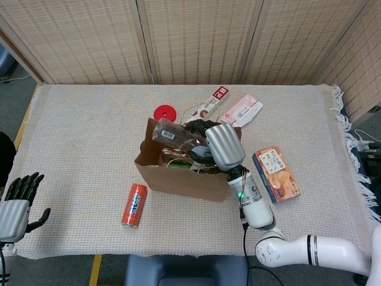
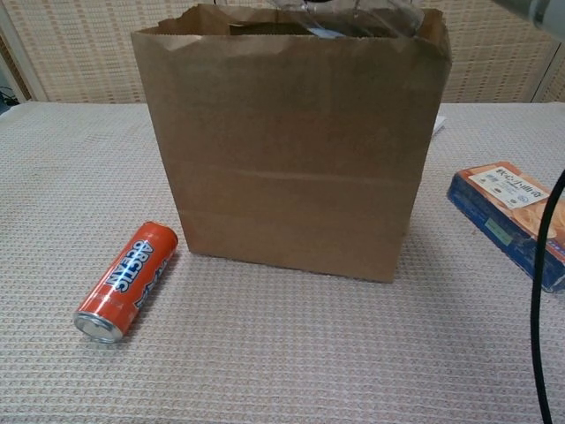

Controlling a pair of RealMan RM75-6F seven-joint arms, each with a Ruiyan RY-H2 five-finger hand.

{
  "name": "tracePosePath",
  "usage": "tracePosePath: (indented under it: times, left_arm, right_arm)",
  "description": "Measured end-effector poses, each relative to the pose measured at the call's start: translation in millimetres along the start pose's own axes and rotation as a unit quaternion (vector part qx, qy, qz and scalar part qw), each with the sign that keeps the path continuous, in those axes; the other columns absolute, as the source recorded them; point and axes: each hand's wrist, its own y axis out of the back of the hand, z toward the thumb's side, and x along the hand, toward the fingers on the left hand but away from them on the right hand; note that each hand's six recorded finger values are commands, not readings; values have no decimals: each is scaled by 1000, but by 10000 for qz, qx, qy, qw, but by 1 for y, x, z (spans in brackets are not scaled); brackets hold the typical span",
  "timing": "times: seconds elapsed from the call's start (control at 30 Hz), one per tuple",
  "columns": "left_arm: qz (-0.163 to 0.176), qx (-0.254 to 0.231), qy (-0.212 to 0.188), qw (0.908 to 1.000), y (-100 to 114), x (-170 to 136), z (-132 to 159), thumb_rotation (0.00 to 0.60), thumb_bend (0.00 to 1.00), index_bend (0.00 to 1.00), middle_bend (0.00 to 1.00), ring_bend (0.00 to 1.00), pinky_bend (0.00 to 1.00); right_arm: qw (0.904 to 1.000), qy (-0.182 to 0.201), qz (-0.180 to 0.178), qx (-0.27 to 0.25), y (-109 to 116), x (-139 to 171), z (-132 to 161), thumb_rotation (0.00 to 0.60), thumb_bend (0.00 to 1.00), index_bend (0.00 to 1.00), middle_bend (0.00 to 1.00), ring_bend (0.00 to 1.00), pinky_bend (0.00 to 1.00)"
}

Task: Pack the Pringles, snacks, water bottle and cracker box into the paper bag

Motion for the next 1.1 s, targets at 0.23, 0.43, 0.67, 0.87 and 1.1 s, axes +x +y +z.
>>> tracePosePath:
  times: [0.23, 0.43, 0.67, 0.87, 1.1]
  left_arm:
    - [-3, 0, -5, 10000, 0, 0, 0, 600, 347, 0, 0, 0, 0]
    - [-1, 5, 0, 10000, 0, 0, 0, 600, 347, 0, 0, 0, 0]
    - [11, 28, 17, 10000, 0, 0, 0, 600, 347, 0, 0, 0, 0]
    - [17, 42, 29, 10000, 0, -1, 1, 600, 347, 0, 0, 0, 0]
    - [24, 55, 33, 10000, 0, -1, 1, 600, 348, 0, 0, 0, 0]
  right_arm:
    - [9994, -94, 342, -22, -2, 6, 5, 600, 133, 0, 170, 114, 151]
    - [9997, -175, 170, -57, 20, 14, 0, 600, 130, 0, 165, 110, 146]
    - [9989, -449, 103, 11, 44, 43, -30, 600, 129, 0, 165, 110, 142]
    - [9966, -714, 289, 278, 57, 85, -67, 600, 132, 0, 164, 110, 142]
    - [9894, -1207, 659, 471, 54, 141, -123, 600, 667, 0, 164, 110, 142]
